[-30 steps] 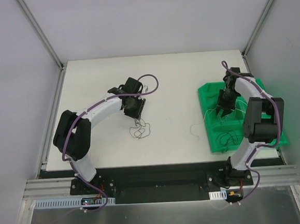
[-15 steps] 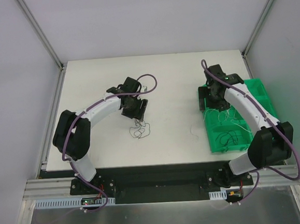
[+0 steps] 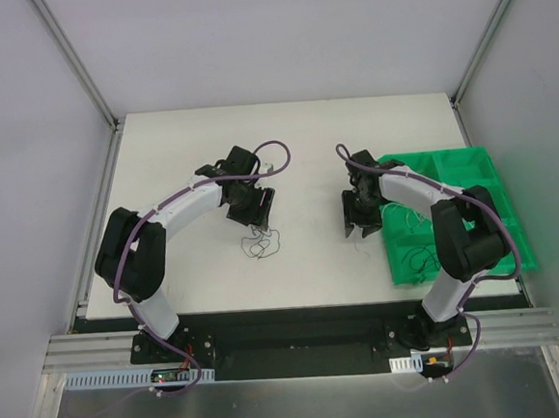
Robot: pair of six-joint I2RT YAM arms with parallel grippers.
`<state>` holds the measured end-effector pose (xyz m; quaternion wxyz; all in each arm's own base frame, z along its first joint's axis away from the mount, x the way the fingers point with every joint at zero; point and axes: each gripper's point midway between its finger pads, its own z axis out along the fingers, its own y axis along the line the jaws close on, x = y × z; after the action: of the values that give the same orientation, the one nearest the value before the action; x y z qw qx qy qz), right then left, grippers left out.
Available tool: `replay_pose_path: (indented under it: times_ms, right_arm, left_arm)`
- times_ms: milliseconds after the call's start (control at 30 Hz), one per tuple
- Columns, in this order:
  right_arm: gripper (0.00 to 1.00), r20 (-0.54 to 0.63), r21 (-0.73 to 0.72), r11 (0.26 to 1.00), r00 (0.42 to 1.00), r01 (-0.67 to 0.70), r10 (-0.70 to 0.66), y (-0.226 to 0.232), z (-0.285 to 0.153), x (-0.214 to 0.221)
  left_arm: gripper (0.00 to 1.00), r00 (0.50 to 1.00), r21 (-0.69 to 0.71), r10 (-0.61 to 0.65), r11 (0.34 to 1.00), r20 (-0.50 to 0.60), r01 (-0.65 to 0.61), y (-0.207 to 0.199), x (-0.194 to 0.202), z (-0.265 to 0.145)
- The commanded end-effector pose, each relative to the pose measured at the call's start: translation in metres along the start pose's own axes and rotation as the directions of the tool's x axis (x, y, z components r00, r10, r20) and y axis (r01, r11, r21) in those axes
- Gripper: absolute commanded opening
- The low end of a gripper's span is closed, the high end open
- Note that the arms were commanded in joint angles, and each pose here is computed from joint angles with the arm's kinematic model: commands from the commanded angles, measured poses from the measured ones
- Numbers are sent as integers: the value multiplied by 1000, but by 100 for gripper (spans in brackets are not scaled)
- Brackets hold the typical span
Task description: Untangle the cables
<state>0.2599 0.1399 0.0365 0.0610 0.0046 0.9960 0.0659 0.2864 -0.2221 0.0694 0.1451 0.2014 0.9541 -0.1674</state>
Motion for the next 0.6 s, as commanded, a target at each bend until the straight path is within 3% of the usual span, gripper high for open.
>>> replay_pose_path:
  times_ms: [0, 233, 367, 467, 567]
  right_arm:
    - [46, -10, -5, 1000, 1000, -14, 14, 5, 13, 4]
    - [21, -44, 14, 1000, 999, 16, -15, 10, 27, 18]
    - [0, 15, -29, 999, 999, 34, -34, 22, 1, 6]
    - [0, 92, -171, 985, 996, 30, -14, 36, -39, -5]
    - [0, 152, -391, 920, 986, 1, 63, 45, -76, -15]
  left_arm:
    - [57, 999, 37, 6, 999, 41, -7, -8, -6, -14]
    - [56, 999, 36, 4, 999, 43, -5, -7, -5, -14]
    - [56, 999, 38, 5, 999, 44, -7, -7, -5, -15]
    - [56, 999, 37, 6, 999, 42, -8, -7, -4, -15]
    - [56, 999, 36, 8, 999, 43, -10, -6, -4, -15]
